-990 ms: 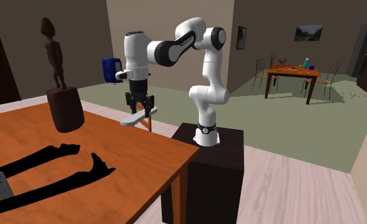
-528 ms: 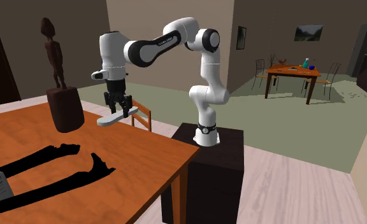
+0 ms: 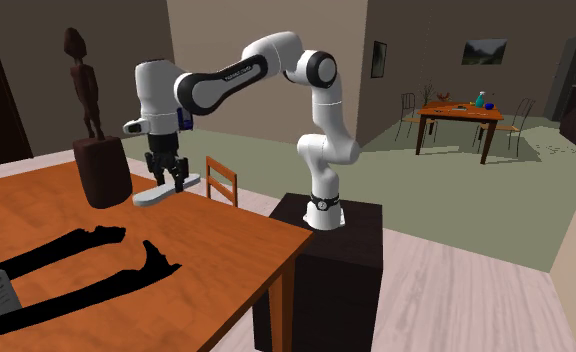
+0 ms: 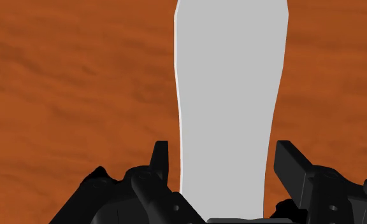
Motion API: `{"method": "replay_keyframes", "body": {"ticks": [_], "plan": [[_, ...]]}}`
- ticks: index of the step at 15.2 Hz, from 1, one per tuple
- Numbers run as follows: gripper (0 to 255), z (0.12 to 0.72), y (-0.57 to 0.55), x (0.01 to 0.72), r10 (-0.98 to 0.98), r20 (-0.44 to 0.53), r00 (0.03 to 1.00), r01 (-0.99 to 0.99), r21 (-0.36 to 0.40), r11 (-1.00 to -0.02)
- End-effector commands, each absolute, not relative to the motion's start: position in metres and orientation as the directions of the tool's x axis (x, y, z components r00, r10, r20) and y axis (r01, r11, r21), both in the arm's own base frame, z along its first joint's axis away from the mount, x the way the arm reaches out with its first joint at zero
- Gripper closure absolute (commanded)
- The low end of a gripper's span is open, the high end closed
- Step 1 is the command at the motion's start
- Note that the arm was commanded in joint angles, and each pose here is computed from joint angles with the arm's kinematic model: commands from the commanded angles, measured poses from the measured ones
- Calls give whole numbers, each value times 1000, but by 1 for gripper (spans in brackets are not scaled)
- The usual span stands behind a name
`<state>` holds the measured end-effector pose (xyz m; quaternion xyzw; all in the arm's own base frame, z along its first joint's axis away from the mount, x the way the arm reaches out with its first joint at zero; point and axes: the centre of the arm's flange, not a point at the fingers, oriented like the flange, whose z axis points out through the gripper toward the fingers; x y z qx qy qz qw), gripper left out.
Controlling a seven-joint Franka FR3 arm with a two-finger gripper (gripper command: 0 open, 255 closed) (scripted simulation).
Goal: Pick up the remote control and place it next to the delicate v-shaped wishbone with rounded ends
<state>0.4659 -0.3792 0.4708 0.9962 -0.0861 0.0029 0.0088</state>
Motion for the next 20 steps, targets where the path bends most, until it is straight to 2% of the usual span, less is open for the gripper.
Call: {"method": "replay_keyframes", "body": {"ticks": [1, 20], "plan": [[255, 461, -380, 466, -171, 8, 985, -172, 17, -985], [255, 360, -380, 466, -171, 8, 985, -172, 17, -985]]}}
